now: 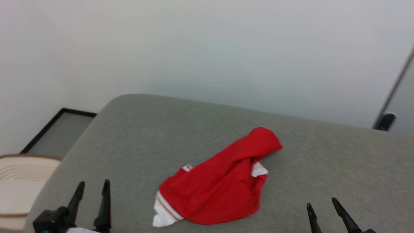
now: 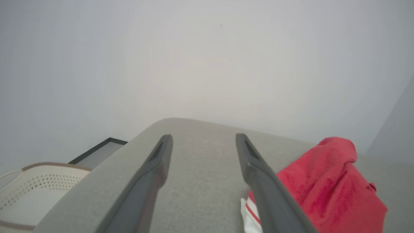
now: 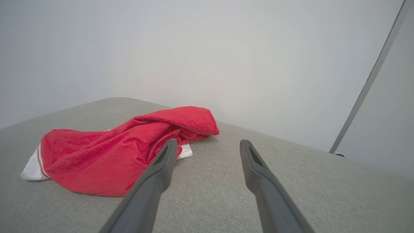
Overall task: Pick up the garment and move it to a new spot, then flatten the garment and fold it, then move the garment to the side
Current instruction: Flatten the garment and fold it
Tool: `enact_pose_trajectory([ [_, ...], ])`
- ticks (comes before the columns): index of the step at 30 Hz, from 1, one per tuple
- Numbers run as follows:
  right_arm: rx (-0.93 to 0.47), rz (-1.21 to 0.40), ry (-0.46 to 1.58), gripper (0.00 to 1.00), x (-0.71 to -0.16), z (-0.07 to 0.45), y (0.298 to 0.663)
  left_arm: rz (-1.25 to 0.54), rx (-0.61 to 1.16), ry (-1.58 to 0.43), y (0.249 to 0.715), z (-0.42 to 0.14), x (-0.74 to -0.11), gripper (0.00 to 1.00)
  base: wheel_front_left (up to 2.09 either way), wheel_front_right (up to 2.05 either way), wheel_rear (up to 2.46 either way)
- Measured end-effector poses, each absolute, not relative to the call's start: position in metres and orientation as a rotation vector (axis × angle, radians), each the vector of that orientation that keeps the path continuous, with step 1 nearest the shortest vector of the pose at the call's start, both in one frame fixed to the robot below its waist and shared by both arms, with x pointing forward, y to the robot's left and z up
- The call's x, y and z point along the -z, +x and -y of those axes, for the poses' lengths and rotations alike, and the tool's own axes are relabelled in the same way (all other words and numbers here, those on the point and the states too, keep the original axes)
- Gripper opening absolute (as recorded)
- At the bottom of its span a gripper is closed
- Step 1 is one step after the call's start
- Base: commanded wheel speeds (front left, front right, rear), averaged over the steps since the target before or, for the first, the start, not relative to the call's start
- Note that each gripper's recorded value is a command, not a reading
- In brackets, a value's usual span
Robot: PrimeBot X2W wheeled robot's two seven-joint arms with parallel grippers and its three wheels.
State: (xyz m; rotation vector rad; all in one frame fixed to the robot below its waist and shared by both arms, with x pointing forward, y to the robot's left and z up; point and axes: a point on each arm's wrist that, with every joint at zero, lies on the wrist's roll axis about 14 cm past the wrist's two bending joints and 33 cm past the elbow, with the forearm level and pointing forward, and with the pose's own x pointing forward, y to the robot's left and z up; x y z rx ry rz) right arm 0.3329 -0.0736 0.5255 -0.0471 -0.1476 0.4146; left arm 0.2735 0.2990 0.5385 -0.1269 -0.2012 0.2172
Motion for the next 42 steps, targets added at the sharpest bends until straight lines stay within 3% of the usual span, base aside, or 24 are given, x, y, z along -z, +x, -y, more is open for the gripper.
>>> enact_pose_trajectory([
  [9,-0.522,0.088,-0.066,1.0,-0.508,0.041,0.34,0.2,-0.307,-0.181,0.242,-0.313,-0.525,1.0,0.0,0.0,0.0],
  [17,-0.609,-0.012,-0.14,1.0,-0.505,0.019,0.381,0.209,-0.316,-0.18,0.24,-0.316,-0.528,1.0,0.0,0.0,0.0],
  [29,-0.718,-0.273,-0.246,1.0,-0.492,-0.004,0.455,0.222,-0.31,-0.205,0.263,-0.305,-0.538,1.0,0.0,0.0,0.0],
  [42,-0.86,-0.669,-0.379,1.0,-0.43,-0.036,0.466,0.181,-0.384,-0.218,0.274,-0.31,-0.528,1.0,0.0,0.0,0.0],
])
